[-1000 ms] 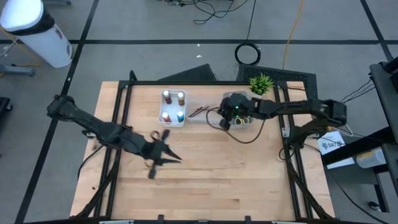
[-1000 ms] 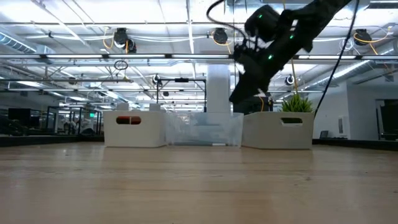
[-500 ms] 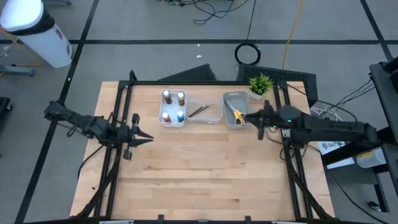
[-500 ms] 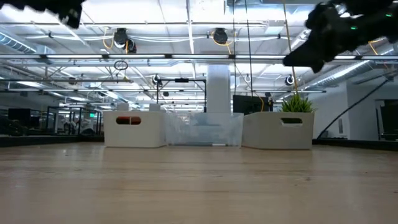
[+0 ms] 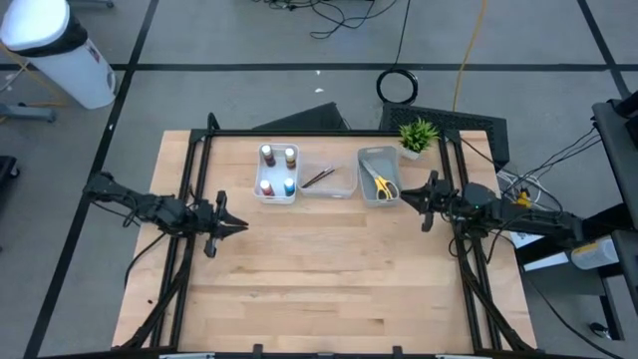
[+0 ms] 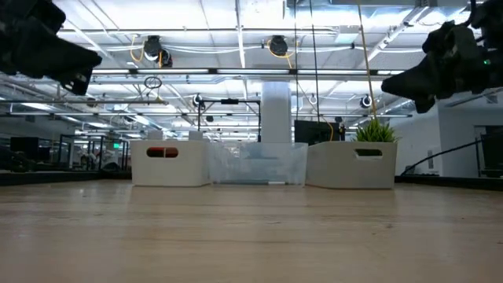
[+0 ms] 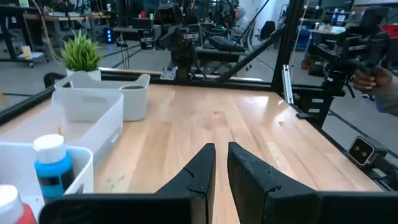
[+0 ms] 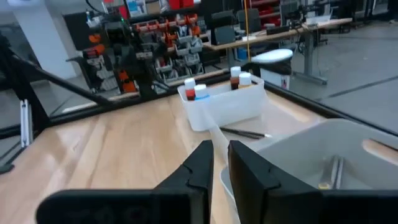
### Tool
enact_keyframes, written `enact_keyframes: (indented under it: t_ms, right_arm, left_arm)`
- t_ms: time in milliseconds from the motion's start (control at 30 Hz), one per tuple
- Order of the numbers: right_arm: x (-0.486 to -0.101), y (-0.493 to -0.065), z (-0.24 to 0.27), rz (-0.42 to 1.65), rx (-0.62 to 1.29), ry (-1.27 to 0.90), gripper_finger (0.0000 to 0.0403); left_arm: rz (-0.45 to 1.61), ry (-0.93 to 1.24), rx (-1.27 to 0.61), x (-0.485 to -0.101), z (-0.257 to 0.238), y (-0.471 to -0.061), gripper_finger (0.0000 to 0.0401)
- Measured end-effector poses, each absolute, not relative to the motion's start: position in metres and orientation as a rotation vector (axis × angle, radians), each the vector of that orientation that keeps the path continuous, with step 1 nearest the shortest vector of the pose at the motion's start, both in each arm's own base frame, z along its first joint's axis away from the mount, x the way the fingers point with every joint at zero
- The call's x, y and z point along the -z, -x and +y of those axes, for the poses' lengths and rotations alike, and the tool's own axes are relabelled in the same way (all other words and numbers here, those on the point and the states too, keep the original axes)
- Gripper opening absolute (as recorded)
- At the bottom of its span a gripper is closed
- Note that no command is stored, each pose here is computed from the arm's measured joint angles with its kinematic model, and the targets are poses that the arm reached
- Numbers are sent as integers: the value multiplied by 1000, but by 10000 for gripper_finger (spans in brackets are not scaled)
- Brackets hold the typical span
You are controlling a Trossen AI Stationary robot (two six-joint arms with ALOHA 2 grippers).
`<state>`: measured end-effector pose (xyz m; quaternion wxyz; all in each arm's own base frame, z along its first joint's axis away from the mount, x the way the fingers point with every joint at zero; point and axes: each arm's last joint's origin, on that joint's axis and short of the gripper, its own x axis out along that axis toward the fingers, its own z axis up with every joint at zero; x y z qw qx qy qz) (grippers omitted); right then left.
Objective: Pick & Place Paint Supplies
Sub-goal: Return to Home Position
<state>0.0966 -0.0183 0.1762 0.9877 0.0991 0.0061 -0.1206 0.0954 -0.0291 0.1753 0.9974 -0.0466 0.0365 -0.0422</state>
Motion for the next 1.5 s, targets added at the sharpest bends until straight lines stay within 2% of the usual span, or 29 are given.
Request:
enact_keyframes:
  t_ms: [400,733,1500]
  right_arm:
    - [-165,-99,-19,12,241,-167,37]
    - [-162,-102,-19,57,247,-171,38]
    - [-162,-102,-19,57,248,-173,36]
  left_arm:
    - [9,111,93,-169,-30,-96,51]
    - [-1,-79,91,-169,-30,-97,51]
    - [-4,-70,90,-169,-30,-97,51]
